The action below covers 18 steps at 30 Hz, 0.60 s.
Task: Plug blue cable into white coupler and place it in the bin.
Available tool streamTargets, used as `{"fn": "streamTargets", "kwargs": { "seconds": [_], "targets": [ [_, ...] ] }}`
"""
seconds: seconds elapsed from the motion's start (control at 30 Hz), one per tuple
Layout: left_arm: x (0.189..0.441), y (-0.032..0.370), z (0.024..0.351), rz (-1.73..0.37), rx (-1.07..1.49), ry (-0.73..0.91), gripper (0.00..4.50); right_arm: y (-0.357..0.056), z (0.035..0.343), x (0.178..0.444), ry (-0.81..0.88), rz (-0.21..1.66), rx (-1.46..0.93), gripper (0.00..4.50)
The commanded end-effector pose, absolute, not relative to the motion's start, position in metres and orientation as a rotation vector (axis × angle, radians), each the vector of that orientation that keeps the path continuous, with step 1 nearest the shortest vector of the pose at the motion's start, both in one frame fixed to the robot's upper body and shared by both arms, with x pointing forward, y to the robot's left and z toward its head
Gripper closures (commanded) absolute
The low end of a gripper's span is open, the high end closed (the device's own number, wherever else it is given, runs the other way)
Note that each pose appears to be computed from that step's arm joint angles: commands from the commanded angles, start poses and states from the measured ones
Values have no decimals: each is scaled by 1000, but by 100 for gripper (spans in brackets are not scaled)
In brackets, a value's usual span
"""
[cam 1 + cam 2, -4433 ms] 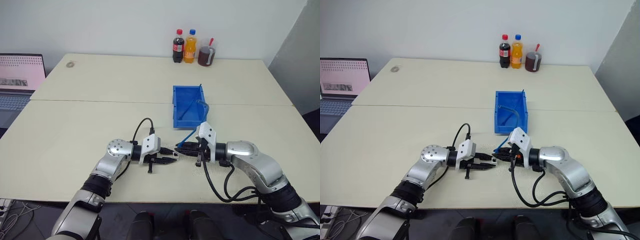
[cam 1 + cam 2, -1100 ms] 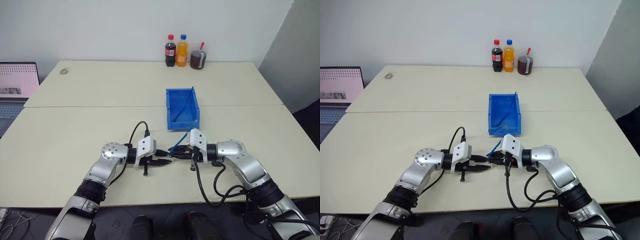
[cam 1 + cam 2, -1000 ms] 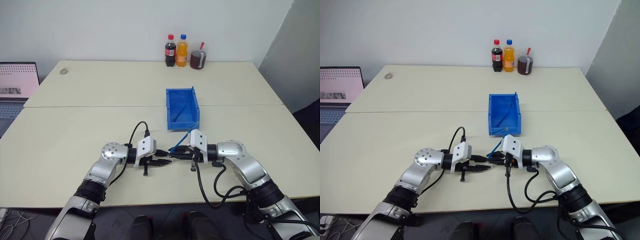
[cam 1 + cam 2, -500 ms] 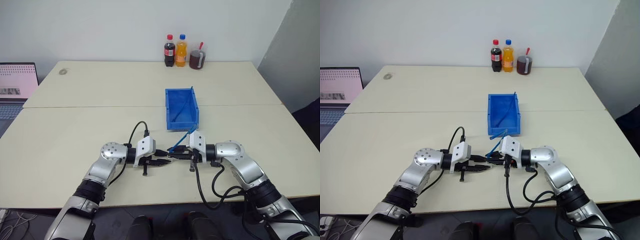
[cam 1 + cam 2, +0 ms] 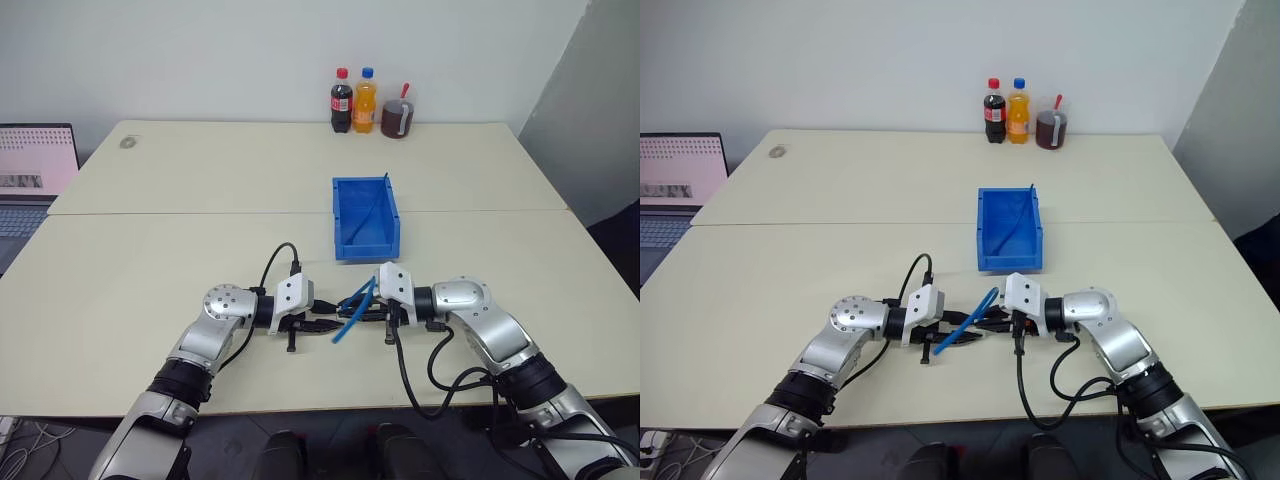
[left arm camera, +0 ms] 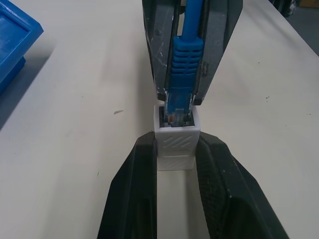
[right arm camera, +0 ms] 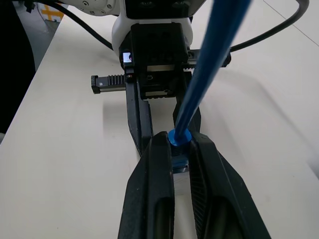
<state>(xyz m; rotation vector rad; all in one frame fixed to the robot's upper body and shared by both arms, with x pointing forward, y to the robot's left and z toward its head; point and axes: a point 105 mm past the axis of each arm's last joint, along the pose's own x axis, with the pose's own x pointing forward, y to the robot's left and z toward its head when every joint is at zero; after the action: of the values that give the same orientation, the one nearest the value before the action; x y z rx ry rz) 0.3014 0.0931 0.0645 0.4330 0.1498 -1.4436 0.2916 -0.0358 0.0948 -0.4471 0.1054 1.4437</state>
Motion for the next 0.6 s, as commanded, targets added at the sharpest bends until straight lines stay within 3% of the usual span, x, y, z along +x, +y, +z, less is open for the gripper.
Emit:
{"fn": "streamTargets", "kwargs": {
  "seconds": [0.03, 0.3, 0.6],
  "targets": [
    [295, 96, 48, -1461, 445, 230, 373, -44, 66, 289, 260, 1442, -464, 435],
    [295, 95, 48, -1461, 449, 229, 373, -46, 42, 288, 442, 1426, -383, 435],
    [295, 97, 48, -1451, 461, 230, 373, -46, 34, 290, 468, 1416, -385, 435]
  ]
}}
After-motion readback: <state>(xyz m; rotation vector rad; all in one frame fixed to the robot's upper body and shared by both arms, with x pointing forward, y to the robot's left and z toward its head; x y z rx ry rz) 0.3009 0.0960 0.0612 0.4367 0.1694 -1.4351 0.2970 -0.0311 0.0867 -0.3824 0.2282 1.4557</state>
